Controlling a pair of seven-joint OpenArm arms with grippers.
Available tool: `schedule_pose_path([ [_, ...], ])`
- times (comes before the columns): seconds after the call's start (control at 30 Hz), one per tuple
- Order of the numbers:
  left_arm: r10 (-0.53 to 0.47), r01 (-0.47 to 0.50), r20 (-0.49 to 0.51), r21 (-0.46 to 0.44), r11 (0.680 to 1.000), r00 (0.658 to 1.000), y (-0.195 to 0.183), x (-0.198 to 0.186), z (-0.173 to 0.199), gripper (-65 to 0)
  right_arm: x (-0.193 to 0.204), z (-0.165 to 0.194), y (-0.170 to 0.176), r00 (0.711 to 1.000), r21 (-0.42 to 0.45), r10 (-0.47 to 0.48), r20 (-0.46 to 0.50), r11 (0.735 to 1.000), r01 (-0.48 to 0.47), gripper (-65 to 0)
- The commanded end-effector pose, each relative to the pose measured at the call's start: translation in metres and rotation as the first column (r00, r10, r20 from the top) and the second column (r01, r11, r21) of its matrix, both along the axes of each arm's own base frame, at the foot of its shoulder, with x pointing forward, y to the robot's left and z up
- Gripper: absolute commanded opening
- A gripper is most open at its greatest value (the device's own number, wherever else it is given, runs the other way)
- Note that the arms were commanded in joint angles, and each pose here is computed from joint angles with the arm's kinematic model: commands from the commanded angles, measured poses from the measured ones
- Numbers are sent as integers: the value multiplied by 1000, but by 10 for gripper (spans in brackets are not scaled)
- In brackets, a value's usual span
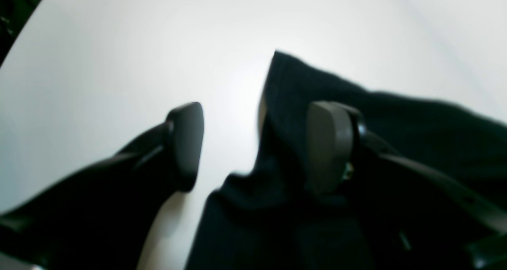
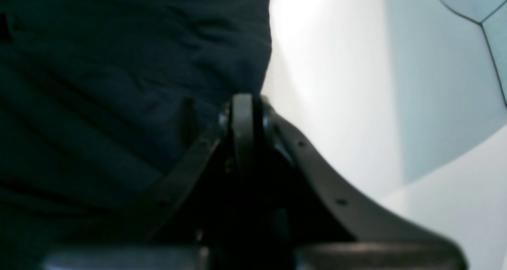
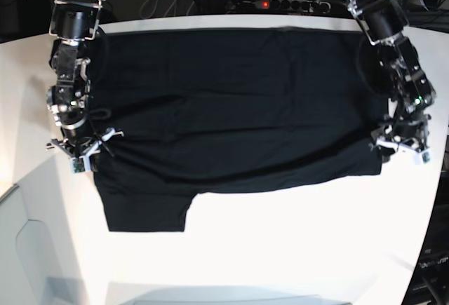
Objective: Fold the T-shirt properly
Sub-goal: 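Grasp the hem corners with both grippers and lift, then fold the hem over toward the collar with both grippers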
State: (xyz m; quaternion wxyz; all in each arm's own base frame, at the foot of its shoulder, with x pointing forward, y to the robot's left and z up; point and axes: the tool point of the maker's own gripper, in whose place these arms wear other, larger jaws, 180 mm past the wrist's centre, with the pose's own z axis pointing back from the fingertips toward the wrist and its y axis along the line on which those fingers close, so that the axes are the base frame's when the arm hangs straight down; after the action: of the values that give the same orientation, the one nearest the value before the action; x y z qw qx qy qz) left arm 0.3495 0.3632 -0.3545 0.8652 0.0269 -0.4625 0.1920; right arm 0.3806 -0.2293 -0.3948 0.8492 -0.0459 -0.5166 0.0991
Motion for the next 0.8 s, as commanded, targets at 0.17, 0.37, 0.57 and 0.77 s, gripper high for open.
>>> schedule_pose_path([
  [0.17, 45, -42, 57, -52, 998, 997, 20, 43, 18, -251, 12, 20, -3, 998, -7, 9, 61, 1000, -8, -650],
  [0.37, 67, -68, -6, -146, 987, 998, 24, 67, -3, -251, 17, 25, -3, 997, -8, 10, 74, 1000, -10, -650],
  [0.57, -23, 22, -18, -64, 998, 1000, 1, 85, -28, -252, 19, 27, -2, 997, -7, 10, 79, 1000, -10, -650],
  [0.77, -23, 21, -41, -67, 998, 999, -2, 81, -42, -295, 20, 27, -3, 997, -9, 10, 80, 1000, -10, -650],
])
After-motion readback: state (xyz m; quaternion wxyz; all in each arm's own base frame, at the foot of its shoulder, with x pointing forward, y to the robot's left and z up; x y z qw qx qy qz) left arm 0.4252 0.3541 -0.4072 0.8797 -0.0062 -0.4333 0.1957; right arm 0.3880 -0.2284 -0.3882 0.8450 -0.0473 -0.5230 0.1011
